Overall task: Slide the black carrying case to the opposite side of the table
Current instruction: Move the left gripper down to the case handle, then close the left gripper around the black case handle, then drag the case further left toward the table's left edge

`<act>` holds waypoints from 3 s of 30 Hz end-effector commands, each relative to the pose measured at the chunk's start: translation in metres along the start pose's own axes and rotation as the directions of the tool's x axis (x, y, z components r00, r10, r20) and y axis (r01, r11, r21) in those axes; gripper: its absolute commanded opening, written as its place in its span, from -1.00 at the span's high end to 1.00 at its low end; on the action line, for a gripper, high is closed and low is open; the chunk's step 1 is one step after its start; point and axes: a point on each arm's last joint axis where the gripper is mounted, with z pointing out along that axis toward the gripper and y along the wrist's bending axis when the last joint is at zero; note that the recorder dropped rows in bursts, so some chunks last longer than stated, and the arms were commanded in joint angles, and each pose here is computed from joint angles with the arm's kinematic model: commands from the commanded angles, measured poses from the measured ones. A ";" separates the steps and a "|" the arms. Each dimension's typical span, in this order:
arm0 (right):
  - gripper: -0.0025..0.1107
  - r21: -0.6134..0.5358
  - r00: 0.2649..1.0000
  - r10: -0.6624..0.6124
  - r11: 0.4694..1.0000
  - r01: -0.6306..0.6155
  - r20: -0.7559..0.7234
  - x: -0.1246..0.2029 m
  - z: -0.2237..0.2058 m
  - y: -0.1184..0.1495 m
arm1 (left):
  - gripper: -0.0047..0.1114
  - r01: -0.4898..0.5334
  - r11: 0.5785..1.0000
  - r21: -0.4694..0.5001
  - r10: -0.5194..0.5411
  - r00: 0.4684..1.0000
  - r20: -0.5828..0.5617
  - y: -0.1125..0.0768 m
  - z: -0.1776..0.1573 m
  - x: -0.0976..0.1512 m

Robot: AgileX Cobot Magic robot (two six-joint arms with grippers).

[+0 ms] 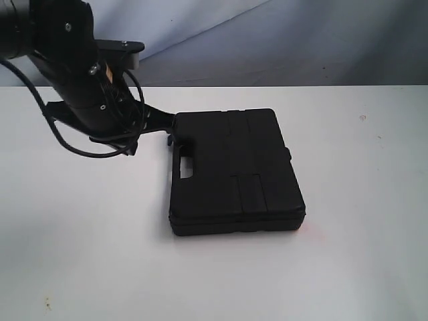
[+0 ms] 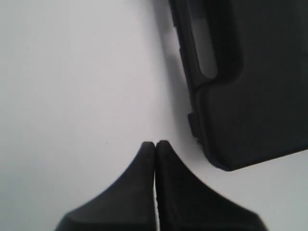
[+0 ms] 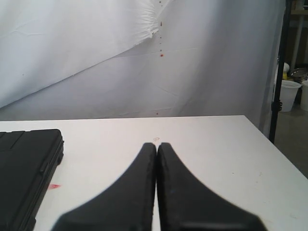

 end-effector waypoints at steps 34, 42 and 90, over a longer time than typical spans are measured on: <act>0.96 0.006 1.000 0.005 1.000 -0.005 0.004 0.001 0.000 0.000 | 0.20 0.232 0.972 -0.017 -0.231 0.970 0.071 -0.025 0.096 -0.066; 0.96 0.006 1.000 0.005 1.000 -0.005 0.004 0.001 0.000 0.000 | 0.20 0.240 0.970 -0.037 -0.240 0.971 0.010 -0.026 0.124 -0.060; 0.96 0.006 1.000 0.005 1.000 -0.005 0.004 0.001 0.000 0.000 | 0.92 0.120 0.965 -0.234 -0.149 0.983 -0.110 0.040 0.149 -0.058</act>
